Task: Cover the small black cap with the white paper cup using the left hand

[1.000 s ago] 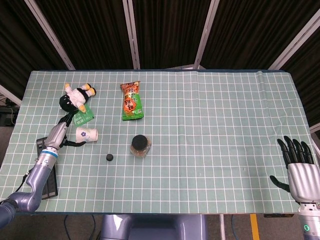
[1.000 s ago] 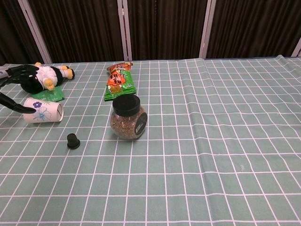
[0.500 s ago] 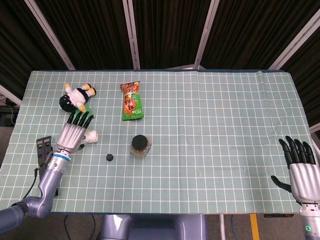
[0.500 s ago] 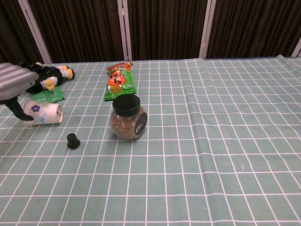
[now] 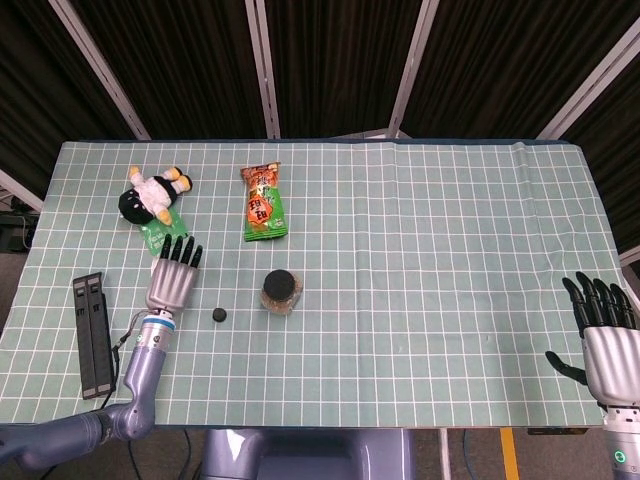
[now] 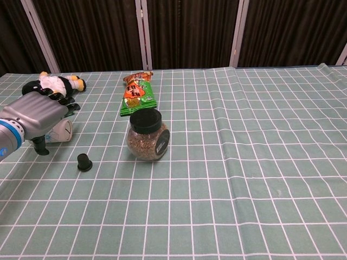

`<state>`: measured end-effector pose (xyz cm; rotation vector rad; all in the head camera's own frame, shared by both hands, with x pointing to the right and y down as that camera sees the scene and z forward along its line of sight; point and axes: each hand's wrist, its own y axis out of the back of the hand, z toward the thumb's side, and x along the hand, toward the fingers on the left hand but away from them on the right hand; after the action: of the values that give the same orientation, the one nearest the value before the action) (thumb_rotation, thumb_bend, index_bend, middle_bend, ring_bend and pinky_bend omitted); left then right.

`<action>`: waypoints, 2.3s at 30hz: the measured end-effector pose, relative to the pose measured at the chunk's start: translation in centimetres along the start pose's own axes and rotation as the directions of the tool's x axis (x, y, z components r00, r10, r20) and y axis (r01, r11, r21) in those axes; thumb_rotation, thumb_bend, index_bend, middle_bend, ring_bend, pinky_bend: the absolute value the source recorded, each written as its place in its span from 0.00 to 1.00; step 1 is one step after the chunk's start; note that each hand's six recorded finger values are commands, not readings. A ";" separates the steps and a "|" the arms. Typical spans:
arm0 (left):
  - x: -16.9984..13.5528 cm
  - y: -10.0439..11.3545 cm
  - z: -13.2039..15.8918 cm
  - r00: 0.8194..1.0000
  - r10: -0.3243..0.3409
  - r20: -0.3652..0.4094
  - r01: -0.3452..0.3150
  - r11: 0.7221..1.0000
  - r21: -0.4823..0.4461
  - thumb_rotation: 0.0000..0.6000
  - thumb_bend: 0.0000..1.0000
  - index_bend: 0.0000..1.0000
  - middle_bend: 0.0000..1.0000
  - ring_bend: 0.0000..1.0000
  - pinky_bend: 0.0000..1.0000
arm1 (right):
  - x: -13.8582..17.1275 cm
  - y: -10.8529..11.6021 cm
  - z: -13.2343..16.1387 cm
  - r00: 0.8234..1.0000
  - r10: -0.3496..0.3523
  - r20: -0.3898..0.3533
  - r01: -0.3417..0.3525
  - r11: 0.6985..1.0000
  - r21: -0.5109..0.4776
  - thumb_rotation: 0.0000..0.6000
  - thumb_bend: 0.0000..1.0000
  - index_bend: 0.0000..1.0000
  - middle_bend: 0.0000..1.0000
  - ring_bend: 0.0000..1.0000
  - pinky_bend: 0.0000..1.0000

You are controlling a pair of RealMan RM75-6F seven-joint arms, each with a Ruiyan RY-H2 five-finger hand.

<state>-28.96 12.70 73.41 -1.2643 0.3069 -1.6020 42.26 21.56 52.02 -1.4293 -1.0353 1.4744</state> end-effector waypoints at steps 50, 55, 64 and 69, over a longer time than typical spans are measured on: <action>-2.4 0.4 -2.5 0.980 0.168 0.109 0.141 -0.196 -0.970 1.00 0.00 0.50 0.47 0.42 0.34 | 0.1 -0.2 0.4 1.000 0.014 -0.015 -0.014 1.000 -0.003 1.00 0.00 0.00 0.00 0.00 0.00; -2.8 -0.9 0.1 0.976 0.155 0.156 0.186 -0.203 -0.961 1.00 0.00 0.50 0.47 0.42 0.34 | 0.0 -0.1 0.1 1.000 0.014 -0.009 -0.014 1.000 -0.006 1.00 0.00 0.00 0.00 0.00 0.00; -2.8 -1.6 1.1 0.977 0.157 0.144 0.177 -0.218 -0.960 1.00 0.00 0.50 0.47 0.42 0.34 | 0.1 0.0 -0.1 1.000 0.012 -0.004 -0.012 1.000 -0.012 1.00 0.00 0.00 0.00 0.00 0.00; -2.9 -2.1 1.3 0.978 0.154 0.143 0.172 -0.200 -0.965 1.00 0.00 0.48 0.38 0.33 0.25 | 0.0 0.0 -0.1 1.000 0.017 -0.004 -0.017 1.000 -0.016 1.00 0.00 0.00 0.00 0.00 0.00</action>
<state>-29.30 16.47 73.76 -2.6357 1.7791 -0.8777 42.40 21.60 52.02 -1.4549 -1.0373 1.4779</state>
